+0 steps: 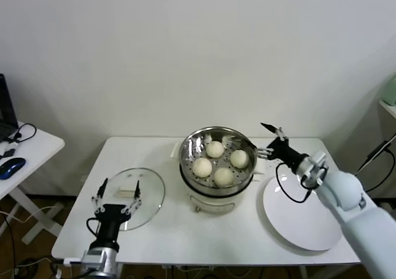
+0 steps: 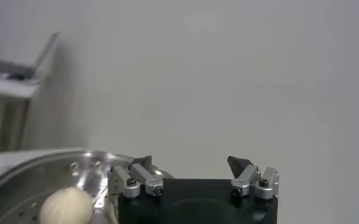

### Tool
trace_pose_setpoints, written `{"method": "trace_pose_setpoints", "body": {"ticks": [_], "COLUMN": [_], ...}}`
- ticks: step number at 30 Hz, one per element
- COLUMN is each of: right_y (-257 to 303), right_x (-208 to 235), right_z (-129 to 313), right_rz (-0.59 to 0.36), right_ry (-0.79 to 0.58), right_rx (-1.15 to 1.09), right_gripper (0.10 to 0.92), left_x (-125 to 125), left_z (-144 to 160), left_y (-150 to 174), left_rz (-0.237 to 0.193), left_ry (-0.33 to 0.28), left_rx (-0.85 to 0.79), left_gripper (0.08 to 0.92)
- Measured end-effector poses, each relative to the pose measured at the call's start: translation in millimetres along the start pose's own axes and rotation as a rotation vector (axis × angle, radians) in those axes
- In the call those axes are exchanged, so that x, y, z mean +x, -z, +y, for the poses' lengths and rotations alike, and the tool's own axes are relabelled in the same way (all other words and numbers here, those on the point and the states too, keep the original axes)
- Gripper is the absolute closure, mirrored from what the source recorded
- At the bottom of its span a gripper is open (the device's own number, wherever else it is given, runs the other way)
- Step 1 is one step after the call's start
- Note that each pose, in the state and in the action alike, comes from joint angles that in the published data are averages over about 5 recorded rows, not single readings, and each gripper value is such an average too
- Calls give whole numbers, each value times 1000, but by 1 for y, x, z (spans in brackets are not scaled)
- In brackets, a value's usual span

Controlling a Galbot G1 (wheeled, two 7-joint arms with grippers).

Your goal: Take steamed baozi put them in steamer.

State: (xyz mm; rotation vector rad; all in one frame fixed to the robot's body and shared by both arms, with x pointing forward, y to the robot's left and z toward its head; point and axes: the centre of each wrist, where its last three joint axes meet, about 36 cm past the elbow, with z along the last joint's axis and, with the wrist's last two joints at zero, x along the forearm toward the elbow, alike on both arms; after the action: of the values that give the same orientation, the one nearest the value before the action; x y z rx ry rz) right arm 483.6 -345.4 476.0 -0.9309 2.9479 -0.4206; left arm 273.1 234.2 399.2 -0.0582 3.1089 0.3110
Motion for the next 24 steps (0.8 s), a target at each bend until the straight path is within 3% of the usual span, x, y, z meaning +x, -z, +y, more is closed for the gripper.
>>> {"method": "trace_pose_setpoints", "body": {"ticks": [12, 24], "right_y": [-63, -97], "right_x": [63, 109], "right_z": [72, 142], "right_rz": [-105, -91], "right_ry": [-307, -433], "right_rx": [-199, -311], "right_gripper": [200, 200], "left_x": [2, -4], "left_z": [13, 26], "left_y": [-3, -3], "left_rz": [5, 10], "left_ry": [-10, -21], "left_rx": [-13, 8], "left_gripper": [177, 177]}}
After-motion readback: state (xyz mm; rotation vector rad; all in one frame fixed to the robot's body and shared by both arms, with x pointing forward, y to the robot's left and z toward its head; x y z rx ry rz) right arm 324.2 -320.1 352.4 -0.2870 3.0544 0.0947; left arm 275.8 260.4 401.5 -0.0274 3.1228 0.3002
